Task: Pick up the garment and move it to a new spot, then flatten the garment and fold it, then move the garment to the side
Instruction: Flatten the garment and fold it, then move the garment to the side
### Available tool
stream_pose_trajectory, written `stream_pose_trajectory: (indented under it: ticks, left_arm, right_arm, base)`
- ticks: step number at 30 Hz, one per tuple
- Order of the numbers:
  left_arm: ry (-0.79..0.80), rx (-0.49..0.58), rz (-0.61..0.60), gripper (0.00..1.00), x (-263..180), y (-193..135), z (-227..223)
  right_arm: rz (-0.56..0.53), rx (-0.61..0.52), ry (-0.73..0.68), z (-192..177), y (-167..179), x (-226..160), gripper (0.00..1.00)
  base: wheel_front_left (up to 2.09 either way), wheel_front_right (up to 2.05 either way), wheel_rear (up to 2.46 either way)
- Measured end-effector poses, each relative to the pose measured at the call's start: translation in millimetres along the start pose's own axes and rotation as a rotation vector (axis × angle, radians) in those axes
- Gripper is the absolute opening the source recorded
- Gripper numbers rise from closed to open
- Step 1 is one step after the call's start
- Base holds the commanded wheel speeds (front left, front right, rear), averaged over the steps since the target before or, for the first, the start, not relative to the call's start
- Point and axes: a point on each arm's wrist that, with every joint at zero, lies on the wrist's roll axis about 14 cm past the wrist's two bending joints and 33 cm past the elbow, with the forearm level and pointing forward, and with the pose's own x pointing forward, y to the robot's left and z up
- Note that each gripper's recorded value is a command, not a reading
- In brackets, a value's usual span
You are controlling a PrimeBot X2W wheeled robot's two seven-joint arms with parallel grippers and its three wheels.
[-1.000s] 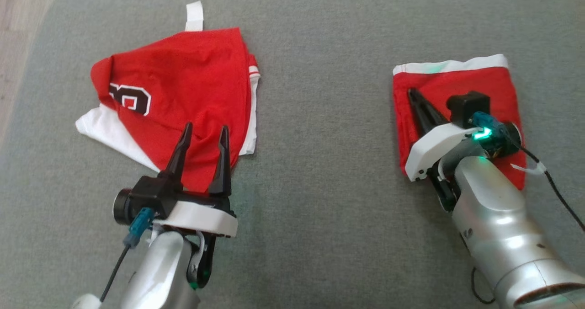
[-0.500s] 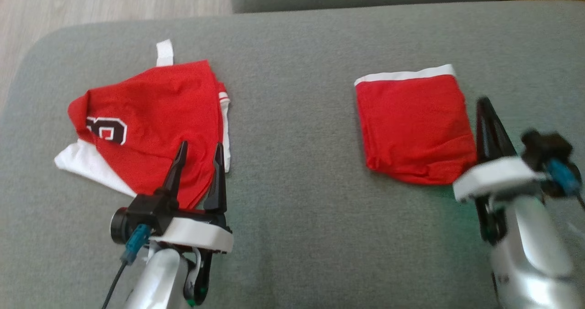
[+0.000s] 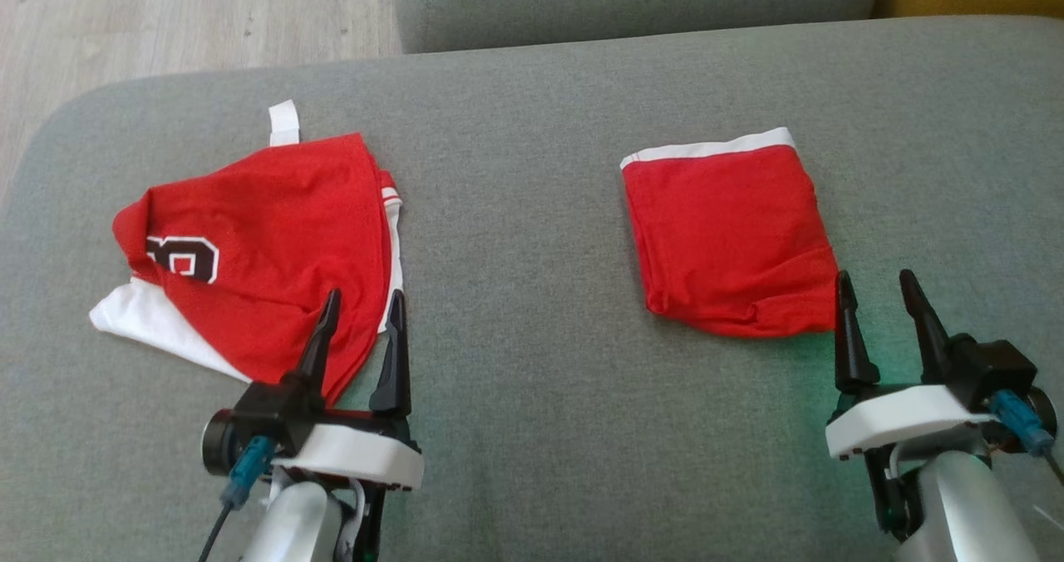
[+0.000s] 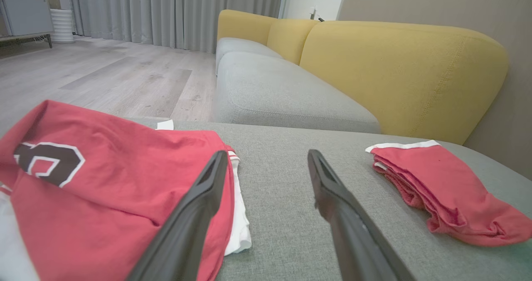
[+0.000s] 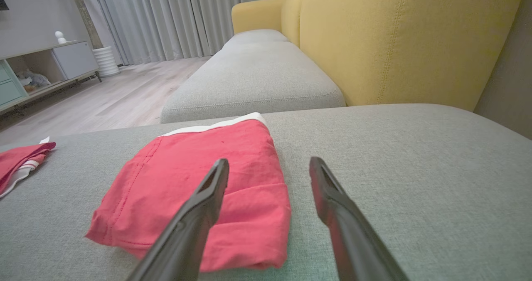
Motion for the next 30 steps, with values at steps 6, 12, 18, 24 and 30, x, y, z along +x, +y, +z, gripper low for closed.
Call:
stream_pose_trajectory:
  ticks: [6,12,18,24,30]
  left_arm:
    - [0.019,-0.005,0.011,1.00,1,5,-7]
    - [0.041,-0.006,0.028,1.00,7,14,-15]
    - [0.057,-0.005,0.050,1.00,14,25,-21]
    - [0.086,-0.008,0.072,1.00,10,34,-31]
    - [0.089,-0.008,0.071,1.00,14,34,-33]
  right_arm:
    - [0.009,-0.012,0.019,-5,2,9,1.00]
    - [-0.015,-0.001,0.083,-6,-4,51,1.00]
    - [-0.023,0.037,0.246,-40,-1,78,1.00]
    - [0.002,0.028,0.395,-75,11,87,1.00]
    - [0.036,0.014,0.438,-78,17,97,0.85]
  base:
    - [0.00,0.00,0.00]
    - [0.00,0.00,0.00]
    - [0.00,0.00,0.00]
    - [0.00,0.00,0.00]
    - [0.00,0.00,0.00]
